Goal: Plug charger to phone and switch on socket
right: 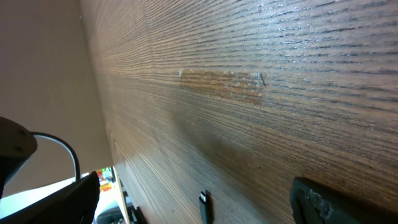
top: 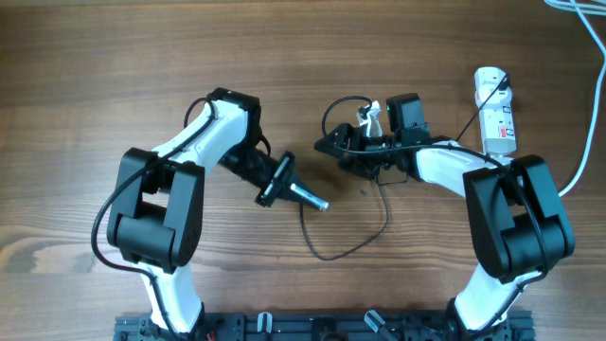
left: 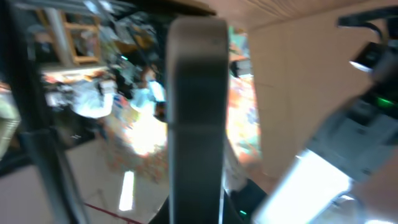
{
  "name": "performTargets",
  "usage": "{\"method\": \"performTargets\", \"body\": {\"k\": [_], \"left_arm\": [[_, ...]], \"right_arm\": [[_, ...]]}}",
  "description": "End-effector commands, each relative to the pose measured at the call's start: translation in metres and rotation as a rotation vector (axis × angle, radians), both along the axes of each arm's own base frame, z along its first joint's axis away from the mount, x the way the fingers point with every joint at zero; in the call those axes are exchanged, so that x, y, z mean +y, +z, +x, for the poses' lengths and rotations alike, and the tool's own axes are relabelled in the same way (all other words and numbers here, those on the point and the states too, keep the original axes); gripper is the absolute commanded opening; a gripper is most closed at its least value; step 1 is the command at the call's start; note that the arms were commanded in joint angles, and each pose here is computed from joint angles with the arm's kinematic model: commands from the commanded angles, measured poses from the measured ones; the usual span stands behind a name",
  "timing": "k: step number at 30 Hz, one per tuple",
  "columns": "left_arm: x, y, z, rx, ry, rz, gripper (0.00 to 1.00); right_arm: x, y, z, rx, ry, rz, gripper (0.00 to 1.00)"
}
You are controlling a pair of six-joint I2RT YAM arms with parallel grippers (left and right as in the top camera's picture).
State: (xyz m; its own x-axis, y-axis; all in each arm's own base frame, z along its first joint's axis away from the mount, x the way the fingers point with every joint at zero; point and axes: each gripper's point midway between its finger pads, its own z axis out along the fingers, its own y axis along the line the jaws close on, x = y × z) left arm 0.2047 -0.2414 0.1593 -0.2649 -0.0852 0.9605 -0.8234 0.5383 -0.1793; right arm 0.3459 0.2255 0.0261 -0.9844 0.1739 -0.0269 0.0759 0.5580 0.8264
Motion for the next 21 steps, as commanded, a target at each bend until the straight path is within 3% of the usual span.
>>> {"method": "performTargets", "body": {"k": [1,9,21], "left_arm": [[-0.014,0.033,0.019,0.067,0.15,-0.127,0.04],[-0.014,0.038,0.018,0.02,0.145,-0.151,0.04],[-0.008,0.09,-0.001,-0.154,0.135,-0.231,0.04]], "right_arm": [[-0.037,-0.065,-0.009,0.071,-0.103,-0.249,1.0],[-0.037,-0.065,-0.009,0.071,-0.103,-0.249,1.0],[-0.037,-0.065,-0.009,0.071,-0.103,-0.249,1.0]]}}
